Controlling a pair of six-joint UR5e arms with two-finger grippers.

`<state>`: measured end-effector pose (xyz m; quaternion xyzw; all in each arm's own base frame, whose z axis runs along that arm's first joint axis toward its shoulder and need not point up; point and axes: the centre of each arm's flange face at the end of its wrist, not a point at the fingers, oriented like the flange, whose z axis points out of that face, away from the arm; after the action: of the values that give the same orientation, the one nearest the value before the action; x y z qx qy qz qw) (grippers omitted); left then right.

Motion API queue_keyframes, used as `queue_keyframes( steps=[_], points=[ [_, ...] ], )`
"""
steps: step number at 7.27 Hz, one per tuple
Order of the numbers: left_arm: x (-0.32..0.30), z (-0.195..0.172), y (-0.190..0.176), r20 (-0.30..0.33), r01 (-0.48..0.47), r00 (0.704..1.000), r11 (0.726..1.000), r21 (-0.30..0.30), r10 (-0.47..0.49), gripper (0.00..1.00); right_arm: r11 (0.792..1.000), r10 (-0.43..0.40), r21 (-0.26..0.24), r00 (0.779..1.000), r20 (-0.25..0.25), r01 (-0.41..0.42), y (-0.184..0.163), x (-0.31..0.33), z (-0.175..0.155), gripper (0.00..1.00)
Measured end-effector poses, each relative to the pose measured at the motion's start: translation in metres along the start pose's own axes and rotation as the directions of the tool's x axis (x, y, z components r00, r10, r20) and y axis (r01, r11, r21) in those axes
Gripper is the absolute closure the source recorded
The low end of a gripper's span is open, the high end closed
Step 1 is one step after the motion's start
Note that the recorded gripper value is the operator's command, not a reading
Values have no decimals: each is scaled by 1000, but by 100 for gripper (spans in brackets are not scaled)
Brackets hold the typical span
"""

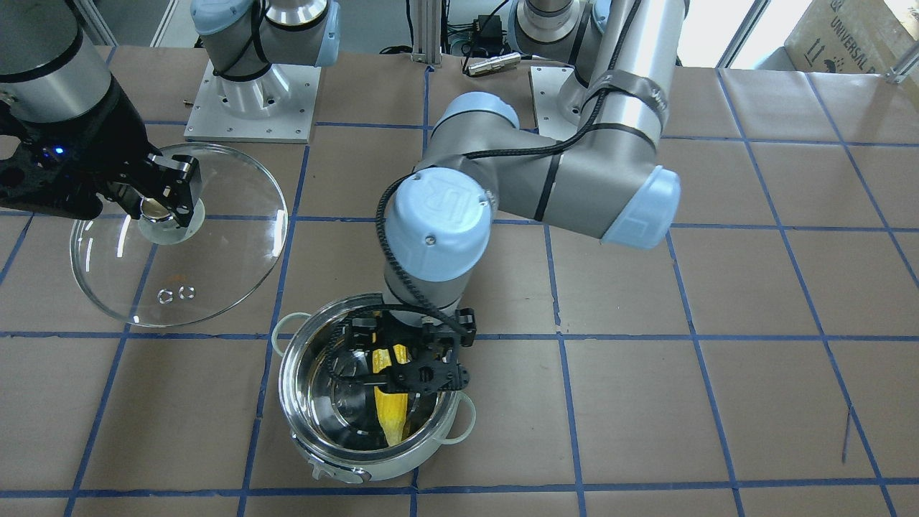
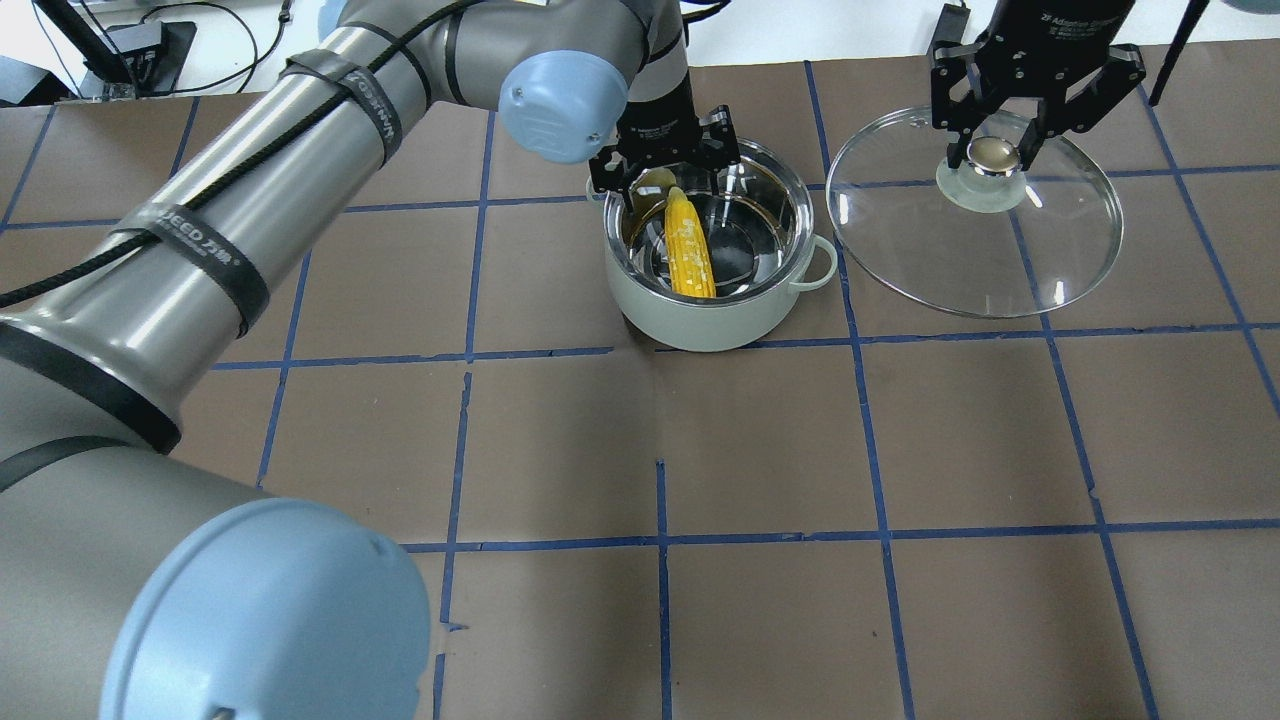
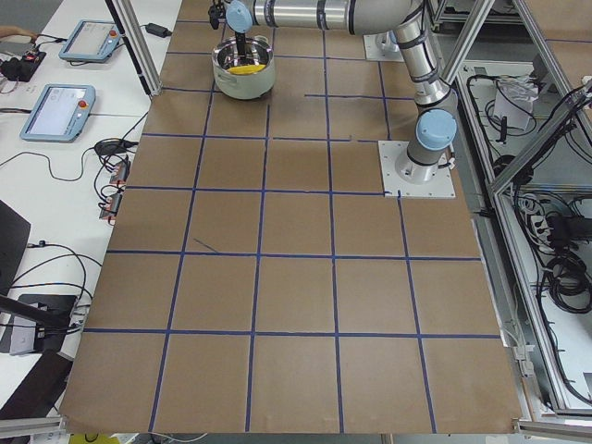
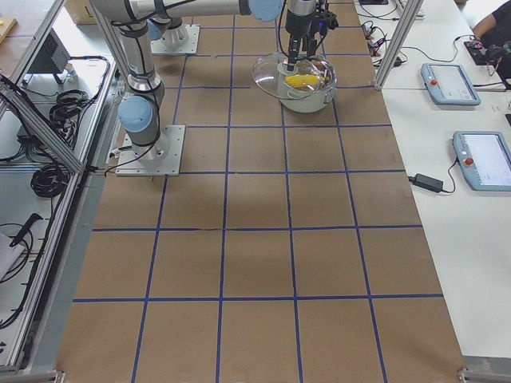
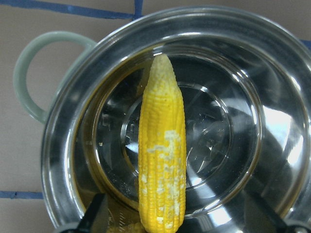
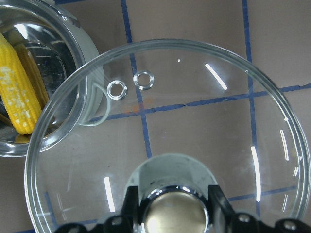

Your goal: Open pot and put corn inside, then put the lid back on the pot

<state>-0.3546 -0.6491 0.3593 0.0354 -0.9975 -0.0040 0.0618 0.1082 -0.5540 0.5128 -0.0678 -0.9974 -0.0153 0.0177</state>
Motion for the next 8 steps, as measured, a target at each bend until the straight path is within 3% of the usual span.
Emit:
queue_keyframes(
  steps=[3,5,8],
  points=[
    [-122,-92,9,17,-93,995,994,-49,94,0,994,-89,67,996,24,87,2,-85,-4,57],
    [-190,-131,53,68,-88,994,995,-46,91,0,989,-138,57,990,31,136,-13,-139,15,57],
    [-209,-170,117,95,-66,993,998,-19,68,0,981,-194,8,981,28,194,-40,-193,81,58]
  ],
)
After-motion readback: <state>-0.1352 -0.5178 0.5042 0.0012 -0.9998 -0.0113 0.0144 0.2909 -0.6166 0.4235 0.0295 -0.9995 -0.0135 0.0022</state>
